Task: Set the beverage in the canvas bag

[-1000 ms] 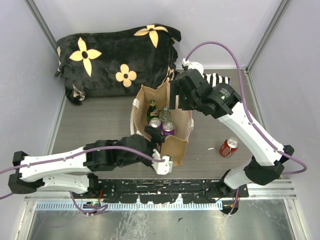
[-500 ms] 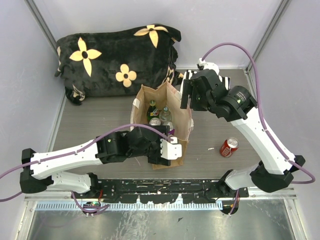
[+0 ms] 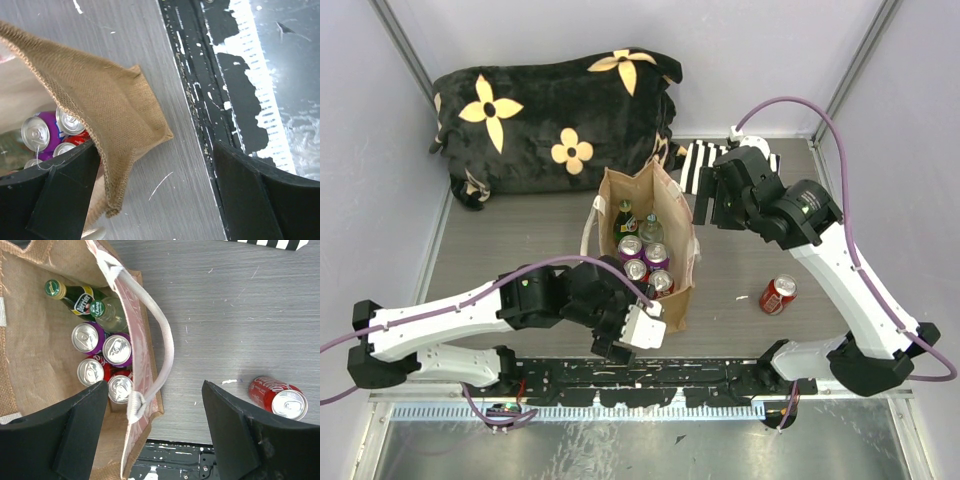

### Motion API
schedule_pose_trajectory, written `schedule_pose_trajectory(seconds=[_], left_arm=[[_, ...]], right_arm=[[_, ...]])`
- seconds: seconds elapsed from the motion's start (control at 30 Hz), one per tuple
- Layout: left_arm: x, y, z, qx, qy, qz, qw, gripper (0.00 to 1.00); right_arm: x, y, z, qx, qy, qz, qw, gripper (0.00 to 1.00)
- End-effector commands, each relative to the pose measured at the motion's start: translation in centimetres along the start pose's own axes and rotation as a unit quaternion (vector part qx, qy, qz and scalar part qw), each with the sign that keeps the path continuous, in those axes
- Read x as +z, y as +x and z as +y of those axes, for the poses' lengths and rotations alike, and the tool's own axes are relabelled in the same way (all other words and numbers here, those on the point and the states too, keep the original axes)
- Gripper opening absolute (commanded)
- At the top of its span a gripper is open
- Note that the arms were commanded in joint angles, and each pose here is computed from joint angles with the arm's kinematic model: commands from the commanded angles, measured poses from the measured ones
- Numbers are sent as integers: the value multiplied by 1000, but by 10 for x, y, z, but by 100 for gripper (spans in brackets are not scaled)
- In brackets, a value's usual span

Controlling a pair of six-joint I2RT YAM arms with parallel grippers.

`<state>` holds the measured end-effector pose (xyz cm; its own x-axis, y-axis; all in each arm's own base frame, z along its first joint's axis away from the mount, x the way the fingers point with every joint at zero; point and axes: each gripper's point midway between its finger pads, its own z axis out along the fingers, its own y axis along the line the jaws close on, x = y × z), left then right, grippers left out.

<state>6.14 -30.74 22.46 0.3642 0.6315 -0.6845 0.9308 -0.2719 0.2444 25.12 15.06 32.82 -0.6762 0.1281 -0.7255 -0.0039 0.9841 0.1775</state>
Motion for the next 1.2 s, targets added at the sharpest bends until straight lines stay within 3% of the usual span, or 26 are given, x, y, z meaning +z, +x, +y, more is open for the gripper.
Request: schedule_pose_trajectory(seconds=[0.0,0.5,0.8,1.17], left_arm=[[-11,-2,-31,71,64,-18,995,98],[3,36,-50,225,123,17,966,98],[6,38,-56,256,132,17,958,98],[3,38,-46,268,106,26,957,98]], right_arm=[[-5,-8,-2,10,-10,-19,1000,81],[2,-7,-18,7,14,-4,1000,81],[15,11,-48,26,58,37,997,81],[43,60,-141,56,161,138,976,83]])
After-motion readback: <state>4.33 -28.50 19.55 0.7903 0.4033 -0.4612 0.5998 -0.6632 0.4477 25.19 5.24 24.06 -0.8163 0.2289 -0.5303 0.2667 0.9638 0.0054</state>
